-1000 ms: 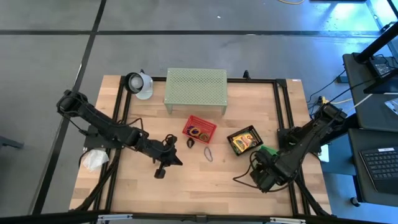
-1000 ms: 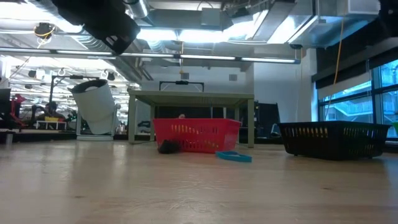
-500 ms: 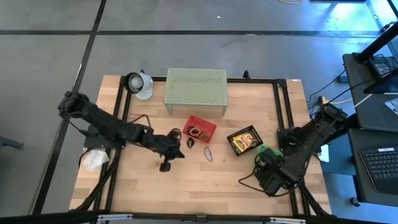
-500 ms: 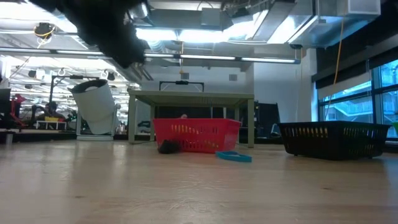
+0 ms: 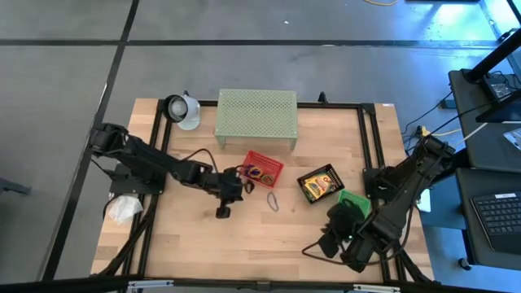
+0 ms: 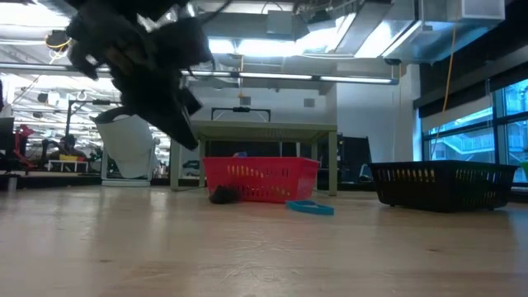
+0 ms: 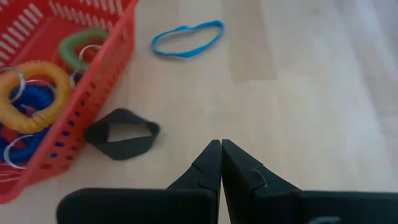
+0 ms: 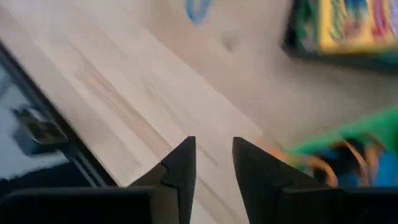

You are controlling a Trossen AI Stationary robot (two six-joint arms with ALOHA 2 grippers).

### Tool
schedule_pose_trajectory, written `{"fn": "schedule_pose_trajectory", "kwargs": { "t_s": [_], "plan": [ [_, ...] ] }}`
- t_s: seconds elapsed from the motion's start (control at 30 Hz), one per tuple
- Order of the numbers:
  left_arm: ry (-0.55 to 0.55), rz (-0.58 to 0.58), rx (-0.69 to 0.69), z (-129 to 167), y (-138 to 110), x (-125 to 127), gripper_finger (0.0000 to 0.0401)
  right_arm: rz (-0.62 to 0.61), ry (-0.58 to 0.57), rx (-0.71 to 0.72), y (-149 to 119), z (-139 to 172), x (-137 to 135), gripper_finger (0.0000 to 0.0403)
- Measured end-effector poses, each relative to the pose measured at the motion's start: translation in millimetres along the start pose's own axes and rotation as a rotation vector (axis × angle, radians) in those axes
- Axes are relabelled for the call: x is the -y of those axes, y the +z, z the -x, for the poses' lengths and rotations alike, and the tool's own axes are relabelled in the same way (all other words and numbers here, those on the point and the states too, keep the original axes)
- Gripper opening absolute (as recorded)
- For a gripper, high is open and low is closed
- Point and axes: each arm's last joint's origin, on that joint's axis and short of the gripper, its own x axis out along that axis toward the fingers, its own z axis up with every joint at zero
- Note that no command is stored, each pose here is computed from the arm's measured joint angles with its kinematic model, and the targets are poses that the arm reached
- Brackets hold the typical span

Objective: Pick & Place Office Desk Supplies
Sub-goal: Put the black rubber band into the green bin

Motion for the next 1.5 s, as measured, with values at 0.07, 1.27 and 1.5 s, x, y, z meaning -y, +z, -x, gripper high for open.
{"fn": "schedule_pose_trajectory", "kwargs": {
  "t_s": [0.07, 1.27, 1.5],
  "plan": [
    [0.015, 0.001, -0.013, -6, 4, -5, 0.0006, 0.014, 0.042, 0.063, 2, 0, -4, 0.0100],
    [0.162, -0.401, -0.303, -42, 33, 1, 0.0167, 0.144, 0.142, 0.368, 9, 2, -16, 0.0041],
    [0.136, -0.383, -0.304, -42, 34, -4, 0.0167, 0.168, 0.167, 0.371, 9, 3, -19, 0.0041]
  ]
}}
